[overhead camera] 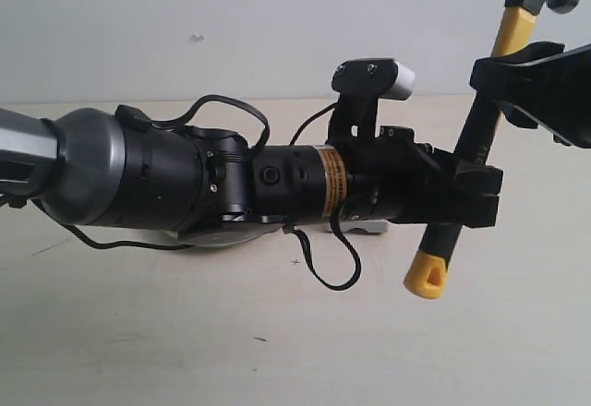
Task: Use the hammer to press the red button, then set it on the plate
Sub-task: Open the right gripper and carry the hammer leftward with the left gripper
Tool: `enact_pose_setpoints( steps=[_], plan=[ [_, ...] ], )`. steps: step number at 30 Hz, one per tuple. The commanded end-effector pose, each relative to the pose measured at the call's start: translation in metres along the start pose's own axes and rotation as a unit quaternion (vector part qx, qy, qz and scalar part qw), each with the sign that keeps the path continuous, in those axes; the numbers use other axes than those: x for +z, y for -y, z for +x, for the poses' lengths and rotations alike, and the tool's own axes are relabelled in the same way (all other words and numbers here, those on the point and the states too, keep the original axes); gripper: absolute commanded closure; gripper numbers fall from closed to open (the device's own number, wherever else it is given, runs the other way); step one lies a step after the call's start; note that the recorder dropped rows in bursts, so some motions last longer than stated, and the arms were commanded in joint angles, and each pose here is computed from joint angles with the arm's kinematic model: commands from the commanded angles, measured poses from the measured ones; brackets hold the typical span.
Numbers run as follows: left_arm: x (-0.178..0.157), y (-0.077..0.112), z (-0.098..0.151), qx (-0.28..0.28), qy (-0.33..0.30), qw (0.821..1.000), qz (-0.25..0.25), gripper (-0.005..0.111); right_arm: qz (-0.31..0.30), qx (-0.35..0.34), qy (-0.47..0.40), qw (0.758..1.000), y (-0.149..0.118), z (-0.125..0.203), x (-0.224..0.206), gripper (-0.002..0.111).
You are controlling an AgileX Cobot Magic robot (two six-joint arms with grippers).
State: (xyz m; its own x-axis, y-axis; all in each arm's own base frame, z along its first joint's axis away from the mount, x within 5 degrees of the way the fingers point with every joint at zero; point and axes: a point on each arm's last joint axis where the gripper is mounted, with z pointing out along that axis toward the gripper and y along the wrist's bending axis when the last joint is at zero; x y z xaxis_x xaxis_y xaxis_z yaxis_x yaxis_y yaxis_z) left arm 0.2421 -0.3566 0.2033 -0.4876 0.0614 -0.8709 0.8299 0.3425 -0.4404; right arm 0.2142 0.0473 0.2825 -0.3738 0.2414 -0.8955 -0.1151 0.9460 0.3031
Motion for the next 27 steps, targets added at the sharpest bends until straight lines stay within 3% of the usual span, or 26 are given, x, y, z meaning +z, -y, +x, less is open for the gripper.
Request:
enact_pose_setpoints(
  steps=[1,6,8,13,22,27],
  plan=[
    [-0.008,-0.005,-0.022,0.0,0.049,0.999,-0.007,0.107,0.01,-0.012,-0.005,1.0,0.001,-0.002,-0.006,0.062],
    [-0.025,-0.016,-0.043,0.01,0.071,0.997,-0.035,0.107,0.064,-0.01,-0.059,0.996,0.01,0.006,-0.019,0.062],
    [-0.034,-0.022,-0.051,0.034,0.064,0.995,-0.07,0.107,0.077,-0.009,-0.071,0.994,0.012,0.007,-0.024,0.062],
    [-0.058,-0.023,-0.061,0.079,0.019,0.984,-0.158,0.107,0.05,-0.014,-0.028,0.998,0.01,0.011,-0.04,0.064],
    [-0.102,-0.006,-0.045,0.11,-0.006,0.979,-0.172,0.107,-0.061,-0.111,0.107,0.986,0.008,0.051,-0.071,0.108],
    [-0.123,0.002,-0.035,0.116,-0.013,0.978,-0.173,0.107,-0.082,-0.155,0.163,0.971,0.01,0.067,-0.088,0.108]
  ],
)
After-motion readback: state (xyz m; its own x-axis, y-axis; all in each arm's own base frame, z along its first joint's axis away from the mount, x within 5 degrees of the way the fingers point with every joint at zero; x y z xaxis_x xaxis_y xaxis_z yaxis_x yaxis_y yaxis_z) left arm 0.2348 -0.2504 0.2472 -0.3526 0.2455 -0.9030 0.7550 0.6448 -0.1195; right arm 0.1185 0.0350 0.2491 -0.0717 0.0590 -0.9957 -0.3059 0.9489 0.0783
